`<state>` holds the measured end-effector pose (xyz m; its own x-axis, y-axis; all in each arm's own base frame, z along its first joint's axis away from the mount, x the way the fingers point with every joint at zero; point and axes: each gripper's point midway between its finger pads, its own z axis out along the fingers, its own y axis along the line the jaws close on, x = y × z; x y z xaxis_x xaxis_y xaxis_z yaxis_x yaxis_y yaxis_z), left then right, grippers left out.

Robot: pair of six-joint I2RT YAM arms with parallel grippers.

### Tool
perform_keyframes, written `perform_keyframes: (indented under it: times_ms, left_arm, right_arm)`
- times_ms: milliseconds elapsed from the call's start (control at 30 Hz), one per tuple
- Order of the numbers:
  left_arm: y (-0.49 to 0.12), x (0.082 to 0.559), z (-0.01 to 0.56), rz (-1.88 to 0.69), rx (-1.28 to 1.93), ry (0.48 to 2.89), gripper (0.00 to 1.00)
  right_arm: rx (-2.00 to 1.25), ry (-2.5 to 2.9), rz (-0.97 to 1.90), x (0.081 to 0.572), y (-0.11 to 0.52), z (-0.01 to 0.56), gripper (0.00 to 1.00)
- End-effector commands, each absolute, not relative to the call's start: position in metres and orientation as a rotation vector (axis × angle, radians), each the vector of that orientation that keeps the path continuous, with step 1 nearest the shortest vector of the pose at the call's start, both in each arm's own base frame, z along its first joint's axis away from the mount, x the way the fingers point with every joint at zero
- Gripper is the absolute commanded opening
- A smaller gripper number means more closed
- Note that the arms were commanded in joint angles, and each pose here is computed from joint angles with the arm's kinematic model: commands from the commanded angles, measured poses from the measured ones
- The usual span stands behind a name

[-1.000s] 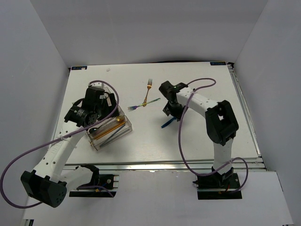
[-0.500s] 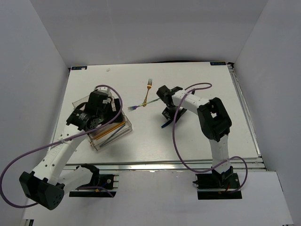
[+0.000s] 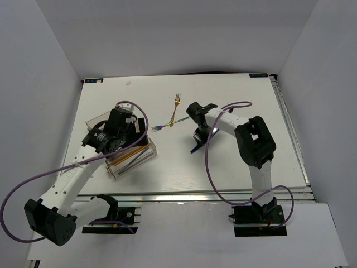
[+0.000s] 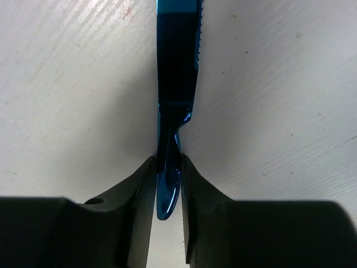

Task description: Sort the eating utensils into containers

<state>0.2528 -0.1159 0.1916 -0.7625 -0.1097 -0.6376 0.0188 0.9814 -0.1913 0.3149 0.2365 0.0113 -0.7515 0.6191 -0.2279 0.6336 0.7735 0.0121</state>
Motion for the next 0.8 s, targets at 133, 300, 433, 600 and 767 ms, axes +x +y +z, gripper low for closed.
perform_keyframes:
  times_ms: [133, 300, 433, 600, 767]
  left_arm:
    - [-0.114, 0.261, 0.212, -0.223, -0.058, 2.376, 0.98]
    - [-0.111, 0.258, 0.208, -0.208, -0.06, 2.38, 0.98]
    - [-0.11, 0.255, 0.205, -0.21, -0.057, 2.388, 0.98]
    - [-0.107, 0.256, 0.209, -0.193, -0.068, 2.377, 0.98]
    - [-0.107, 0.258, 0.21, -0.188, -0.073, 2.373, 0.98]
  right_arm:
    - [1.047, 2.936, -0.375, 0.231, 0.209, -0.06, 0.11]
    - [1.053, 2.934, -0.358, 0.219, 0.205, -0.065, 0.0]
    - [1.002, 2.882, -0.291, 0.233, 0.212, -0.051, 0.0]
    - [0.929, 2.811, -0.216, 0.252, 0.223, -0.027, 0.0]
    - [0.883, 2.785, -0.161, 0.257, 0.23, -0.01, 0.0]
